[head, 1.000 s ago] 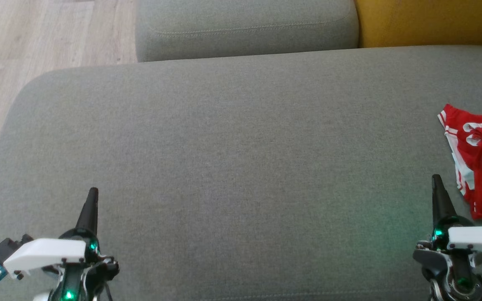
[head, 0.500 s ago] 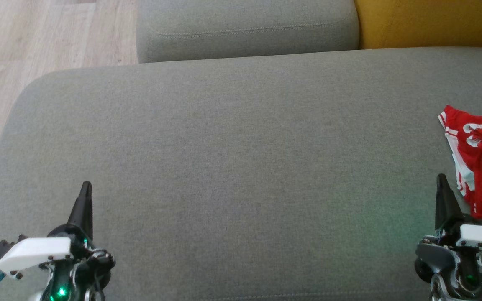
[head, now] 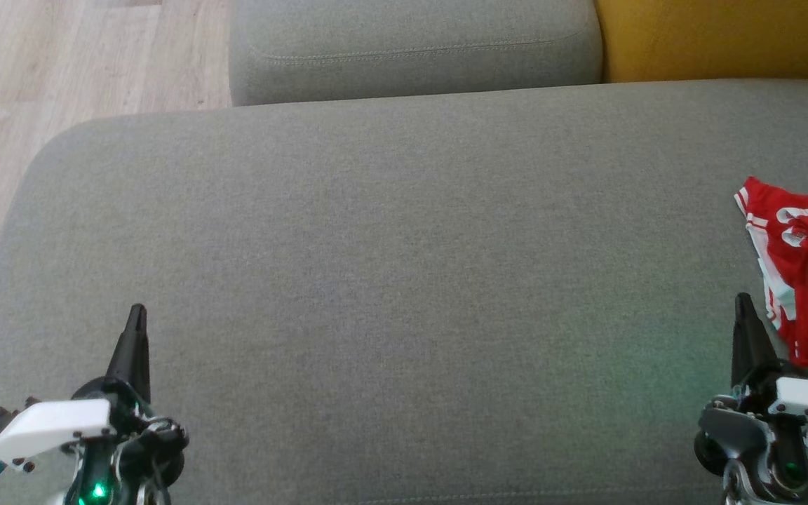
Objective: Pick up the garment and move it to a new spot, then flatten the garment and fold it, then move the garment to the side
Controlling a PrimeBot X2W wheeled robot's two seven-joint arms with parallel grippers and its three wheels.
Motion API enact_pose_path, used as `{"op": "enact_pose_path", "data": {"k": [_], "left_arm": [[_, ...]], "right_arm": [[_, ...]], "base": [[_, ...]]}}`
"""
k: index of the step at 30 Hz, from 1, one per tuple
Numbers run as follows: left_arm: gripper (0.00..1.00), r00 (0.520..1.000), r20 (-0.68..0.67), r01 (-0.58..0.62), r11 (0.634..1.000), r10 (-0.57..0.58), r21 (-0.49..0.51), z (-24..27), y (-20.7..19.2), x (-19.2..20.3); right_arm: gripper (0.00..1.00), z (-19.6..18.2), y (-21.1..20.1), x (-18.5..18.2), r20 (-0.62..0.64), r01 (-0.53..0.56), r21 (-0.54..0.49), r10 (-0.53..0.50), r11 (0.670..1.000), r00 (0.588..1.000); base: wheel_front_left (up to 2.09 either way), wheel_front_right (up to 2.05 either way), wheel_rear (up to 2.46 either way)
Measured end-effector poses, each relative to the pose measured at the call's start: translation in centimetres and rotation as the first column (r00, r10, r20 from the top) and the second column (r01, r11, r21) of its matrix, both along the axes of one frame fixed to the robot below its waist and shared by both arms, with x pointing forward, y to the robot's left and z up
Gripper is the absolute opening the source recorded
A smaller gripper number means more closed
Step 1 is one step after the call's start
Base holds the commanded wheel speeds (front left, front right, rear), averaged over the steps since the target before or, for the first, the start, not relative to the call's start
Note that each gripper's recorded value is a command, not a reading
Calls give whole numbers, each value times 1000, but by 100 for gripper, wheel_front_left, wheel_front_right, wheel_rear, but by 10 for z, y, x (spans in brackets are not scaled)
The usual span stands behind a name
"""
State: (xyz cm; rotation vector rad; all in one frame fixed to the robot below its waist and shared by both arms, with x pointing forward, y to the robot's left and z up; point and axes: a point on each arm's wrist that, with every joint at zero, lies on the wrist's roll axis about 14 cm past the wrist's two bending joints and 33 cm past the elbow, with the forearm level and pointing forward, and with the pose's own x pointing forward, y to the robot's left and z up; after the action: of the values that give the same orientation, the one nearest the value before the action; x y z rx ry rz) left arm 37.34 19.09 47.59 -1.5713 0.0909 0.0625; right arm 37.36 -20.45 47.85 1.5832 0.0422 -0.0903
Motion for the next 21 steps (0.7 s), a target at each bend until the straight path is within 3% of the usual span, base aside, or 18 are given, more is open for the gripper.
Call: {"op": "enact_pose_path", "data": {"k": [21], "left_arm": [[0, 1000, 0, 3, 1000, -3, -3, 0, -1, 0]], "right_arm": [[0, 0, 0, 0, 0, -4, 1, 4, 1000, 1000]], "base": [[0, 0, 0]]}}
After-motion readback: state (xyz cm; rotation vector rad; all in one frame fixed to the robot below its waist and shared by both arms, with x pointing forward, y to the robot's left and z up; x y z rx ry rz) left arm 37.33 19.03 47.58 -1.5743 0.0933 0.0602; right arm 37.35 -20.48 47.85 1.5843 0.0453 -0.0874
